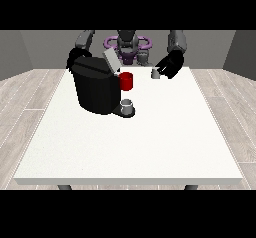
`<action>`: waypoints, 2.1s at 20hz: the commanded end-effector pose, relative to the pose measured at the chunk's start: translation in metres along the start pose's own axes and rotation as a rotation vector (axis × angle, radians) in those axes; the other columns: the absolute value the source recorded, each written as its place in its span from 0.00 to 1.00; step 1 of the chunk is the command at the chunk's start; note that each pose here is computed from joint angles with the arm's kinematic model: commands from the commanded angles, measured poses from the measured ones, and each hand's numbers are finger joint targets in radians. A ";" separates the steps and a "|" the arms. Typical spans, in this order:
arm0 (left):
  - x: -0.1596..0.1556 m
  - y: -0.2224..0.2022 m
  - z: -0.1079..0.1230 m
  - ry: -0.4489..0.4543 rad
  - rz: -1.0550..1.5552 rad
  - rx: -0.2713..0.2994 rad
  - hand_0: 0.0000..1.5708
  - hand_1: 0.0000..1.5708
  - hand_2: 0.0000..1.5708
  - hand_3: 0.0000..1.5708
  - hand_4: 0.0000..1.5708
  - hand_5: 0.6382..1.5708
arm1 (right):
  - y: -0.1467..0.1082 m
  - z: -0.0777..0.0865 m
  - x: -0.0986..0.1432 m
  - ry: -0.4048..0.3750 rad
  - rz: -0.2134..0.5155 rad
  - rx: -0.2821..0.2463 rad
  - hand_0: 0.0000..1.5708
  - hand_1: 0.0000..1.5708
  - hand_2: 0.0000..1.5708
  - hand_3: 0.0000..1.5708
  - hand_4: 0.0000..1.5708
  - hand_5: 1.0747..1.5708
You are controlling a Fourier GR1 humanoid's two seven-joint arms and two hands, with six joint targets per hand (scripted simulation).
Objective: Insert the coffee pod into the coffee machine and close the lid
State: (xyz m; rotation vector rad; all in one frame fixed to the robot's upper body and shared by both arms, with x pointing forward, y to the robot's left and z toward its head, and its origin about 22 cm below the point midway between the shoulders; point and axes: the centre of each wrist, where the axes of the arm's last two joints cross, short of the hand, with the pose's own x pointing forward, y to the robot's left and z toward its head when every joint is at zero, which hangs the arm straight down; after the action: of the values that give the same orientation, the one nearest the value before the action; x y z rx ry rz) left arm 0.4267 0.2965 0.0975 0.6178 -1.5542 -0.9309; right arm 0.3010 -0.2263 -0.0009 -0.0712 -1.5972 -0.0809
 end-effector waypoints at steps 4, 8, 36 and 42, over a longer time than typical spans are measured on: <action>0.019 0.038 -0.012 -0.028 0.018 0.046 0.81 0.81 0.85 0.82 0.35 1.00 | -0.004 -0.006 0.011 -0.041 0.000 0.042 0.00 0.00 0.00 0.00 0.33 1.00; 0.052 0.069 -0.026 -0.049 -0.009 0.119 0.68 0.68 0.78 0.78 0.33 1.00 | 0.016 -0.010 0.020 -0.050 0.020 0.047 0.00 0.00 0.00 0.00 0.31 1.00; 0.104 0.088 -0.047 -0.098 -0.025 0.123 0.78 0.78 0.82 0.77 0.33 1.00 | 0.015 -0.023 0.039 -0.141 -0.009 -0.012 0.00 0.00 0.00 0.00 0.32 1.00; 0.092 0.081 -0.045 -0.061 -0.016 0.116 0.75 0.75 0.80 0.76 0.32 1.00 | -0.001 -0.013 0.031 -0.126 -0.021 0.029 0.00 0.00 0.00 0.00 0.31 1.00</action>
State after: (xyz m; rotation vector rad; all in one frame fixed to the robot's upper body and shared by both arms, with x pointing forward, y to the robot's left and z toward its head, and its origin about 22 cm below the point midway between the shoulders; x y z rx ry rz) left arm 0.4624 0.2488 0.2236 0.6984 -1.6911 -0.8787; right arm 0.3174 -0.2155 0.0330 -0.0581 -1.7253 -0.0695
